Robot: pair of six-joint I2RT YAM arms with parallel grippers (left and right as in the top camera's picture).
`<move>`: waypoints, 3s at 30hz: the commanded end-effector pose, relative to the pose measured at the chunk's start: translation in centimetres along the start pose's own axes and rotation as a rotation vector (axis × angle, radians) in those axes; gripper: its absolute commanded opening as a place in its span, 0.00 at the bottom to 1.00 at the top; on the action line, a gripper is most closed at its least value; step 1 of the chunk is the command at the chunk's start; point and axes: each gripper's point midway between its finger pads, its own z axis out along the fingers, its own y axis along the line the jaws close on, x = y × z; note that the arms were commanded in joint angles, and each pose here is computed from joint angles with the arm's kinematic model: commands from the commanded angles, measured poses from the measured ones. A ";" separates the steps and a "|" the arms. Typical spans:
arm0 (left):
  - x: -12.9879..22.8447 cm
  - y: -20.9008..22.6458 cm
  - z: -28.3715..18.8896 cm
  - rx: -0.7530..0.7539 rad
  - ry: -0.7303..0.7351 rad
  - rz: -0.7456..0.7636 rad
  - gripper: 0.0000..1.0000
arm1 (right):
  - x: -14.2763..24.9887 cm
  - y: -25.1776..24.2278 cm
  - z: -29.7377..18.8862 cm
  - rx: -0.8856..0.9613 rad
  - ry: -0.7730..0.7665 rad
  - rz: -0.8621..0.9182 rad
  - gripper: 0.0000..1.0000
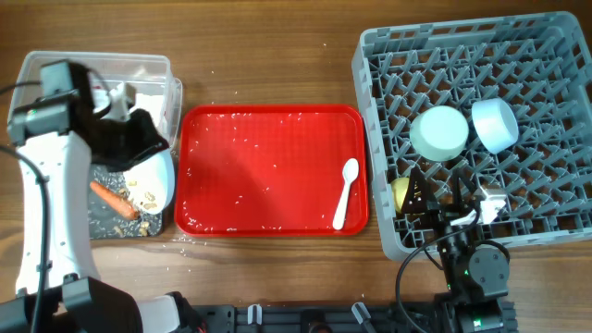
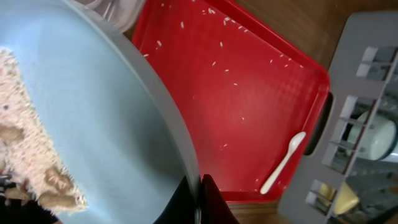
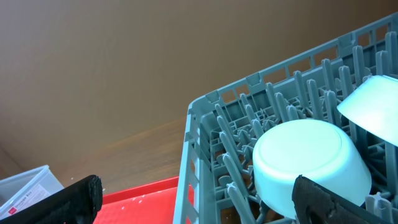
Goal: Sort waste into correct bins and load items into the dishwasher rack
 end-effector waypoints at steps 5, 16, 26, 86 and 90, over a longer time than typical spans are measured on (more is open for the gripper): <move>-0.1 0.8 -7.0 0.479 -0.242 -0.018 0.04 | -0.2 0.2 0.0 -0.014 -0.006 0.006 1.00; 1.6 3.8 -12.6 0.662 -0.536 -0.097 0.04 | -0.2 0.2 0.0 -0.014 -0.006 0.006 1.00; 3.3 -10.4 -4.3 0.516 -0.195 0.266 0.04 | -0.2 0.2 0.0 -0.014 -0.006 0.006 1.00; 4.8 0.8 -8.8 -0.139 -0.512 -0.192 1.00 | -0.4 11.4 -1.2 -0.327 0.728 0.119 1.00; 4.0 1.9 -5.9 -0.152 -0.378 -0.257 1.00 | 5.3 11.9 -0.8 -0.159 1.252 0.074 1.00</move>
